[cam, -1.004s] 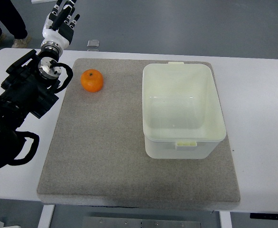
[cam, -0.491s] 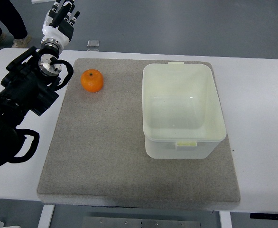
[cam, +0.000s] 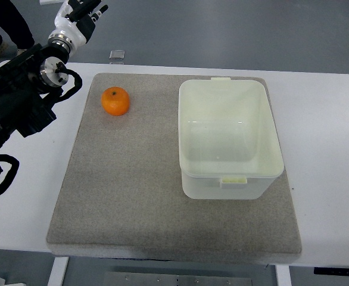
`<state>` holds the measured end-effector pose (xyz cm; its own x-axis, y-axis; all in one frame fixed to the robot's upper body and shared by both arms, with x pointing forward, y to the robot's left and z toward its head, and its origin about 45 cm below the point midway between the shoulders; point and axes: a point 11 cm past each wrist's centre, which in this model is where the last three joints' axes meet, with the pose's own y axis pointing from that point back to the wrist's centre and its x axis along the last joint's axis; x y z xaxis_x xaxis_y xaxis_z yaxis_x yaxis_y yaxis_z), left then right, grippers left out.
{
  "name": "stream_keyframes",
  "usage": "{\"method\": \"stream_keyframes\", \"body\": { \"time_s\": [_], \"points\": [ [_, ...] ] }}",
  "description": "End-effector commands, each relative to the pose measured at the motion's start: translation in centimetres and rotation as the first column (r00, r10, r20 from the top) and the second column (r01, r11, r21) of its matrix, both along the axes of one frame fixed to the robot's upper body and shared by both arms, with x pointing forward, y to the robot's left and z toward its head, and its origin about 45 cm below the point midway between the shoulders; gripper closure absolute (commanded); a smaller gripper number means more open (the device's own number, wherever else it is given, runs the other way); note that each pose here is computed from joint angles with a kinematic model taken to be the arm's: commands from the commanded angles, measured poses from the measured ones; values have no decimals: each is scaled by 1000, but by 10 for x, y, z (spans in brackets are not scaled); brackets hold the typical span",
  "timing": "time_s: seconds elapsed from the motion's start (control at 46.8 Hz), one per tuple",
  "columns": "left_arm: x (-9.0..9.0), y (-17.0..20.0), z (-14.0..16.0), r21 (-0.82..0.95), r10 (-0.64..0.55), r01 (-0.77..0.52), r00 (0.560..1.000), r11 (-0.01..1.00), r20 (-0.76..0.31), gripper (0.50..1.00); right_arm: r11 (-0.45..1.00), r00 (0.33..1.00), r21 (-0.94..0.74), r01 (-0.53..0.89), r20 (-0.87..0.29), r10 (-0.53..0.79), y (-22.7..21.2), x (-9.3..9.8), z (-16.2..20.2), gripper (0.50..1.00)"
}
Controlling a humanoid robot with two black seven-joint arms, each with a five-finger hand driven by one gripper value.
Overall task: Put orange in box with left hand
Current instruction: 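Swing the left hand over the orange with fingers open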
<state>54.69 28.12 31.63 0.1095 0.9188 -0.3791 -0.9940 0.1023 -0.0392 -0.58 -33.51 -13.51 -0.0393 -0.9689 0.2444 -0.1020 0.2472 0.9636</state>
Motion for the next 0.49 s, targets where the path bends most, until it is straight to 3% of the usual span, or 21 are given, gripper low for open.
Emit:
{"method": "stream_keyframes", "body": {
  "time_s": [0.0,0.192,0.47],
  "points": [
    [-2,2,4,103,-47,46,999,994,1,512,1000,1000,0,0,0,0,0,0,0,556],
    [-7,-8,5,309,-149,146,989,940,-14,512,1000,1000,0,0,0,0,0,0,0,556],
    [-19,-22,4,558,-292,279,954,781,-68,512,1000,1000,0,0,0,0,0,0,0,556]
  ]
}}
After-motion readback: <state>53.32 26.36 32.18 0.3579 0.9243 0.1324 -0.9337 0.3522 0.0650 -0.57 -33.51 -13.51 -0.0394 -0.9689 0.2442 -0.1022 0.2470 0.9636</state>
